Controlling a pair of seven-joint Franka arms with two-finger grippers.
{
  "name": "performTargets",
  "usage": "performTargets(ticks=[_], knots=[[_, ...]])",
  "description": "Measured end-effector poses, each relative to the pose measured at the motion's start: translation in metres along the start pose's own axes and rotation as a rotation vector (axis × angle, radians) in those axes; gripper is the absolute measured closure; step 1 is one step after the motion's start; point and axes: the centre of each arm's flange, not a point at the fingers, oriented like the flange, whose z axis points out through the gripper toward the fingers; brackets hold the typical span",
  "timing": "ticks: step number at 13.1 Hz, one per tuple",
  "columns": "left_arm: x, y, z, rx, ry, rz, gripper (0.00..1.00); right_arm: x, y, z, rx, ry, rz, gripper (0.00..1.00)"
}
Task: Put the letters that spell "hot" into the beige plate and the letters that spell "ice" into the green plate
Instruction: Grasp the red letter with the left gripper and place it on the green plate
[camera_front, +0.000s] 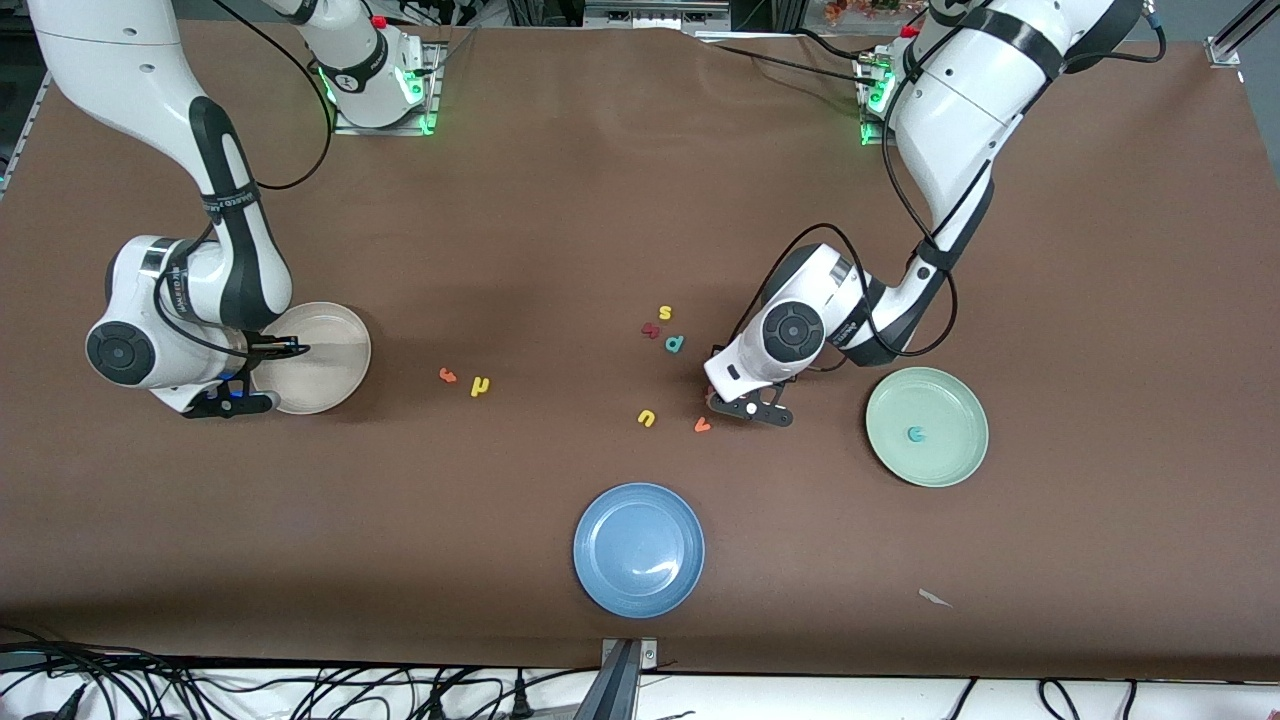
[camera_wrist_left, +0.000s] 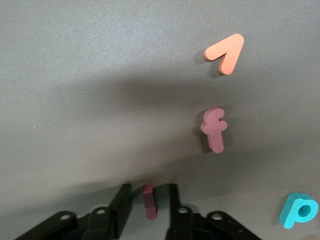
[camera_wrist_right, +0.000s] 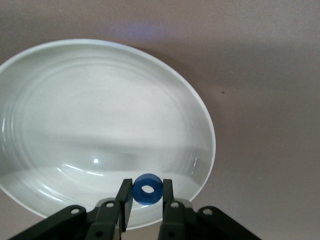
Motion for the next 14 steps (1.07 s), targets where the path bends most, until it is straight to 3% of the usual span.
performTargets(ticks=[2, 7, 10, 12, 14], knots=[[-0.002, 0.001, -0.001, 0.002, -0.001, -0.027, 0.91, 0.0, 0.0, 0.001, -0.001, 0.003, 0.0, 0.72], [-0.006, -0.01, -0.026, 0.033, -0.031, -0.051, 0.9, -0.001, -0.012, 0.007, 0.007, -0.013, -0.02, 0.72], [0.002, -0.07, -0.082, 0.049, -0.008, -0.02, 0.9, -0.002, -0.022, 0.013, 0.02, -0.024, -0.028, 0.72], [0.01, -0.135, -0.105, 0.041, 0.006, 0.024, 0.9, -0.002, -0.022, 0.013, 0.022, -0.025, -0.027, 0.58], [0.012, -0.204, -0.109, 0.032, 0.004, 0.086, 0.9, 0.0, -0.023, 0.006, 0.024, -0.017, -0.023, 0.38]])
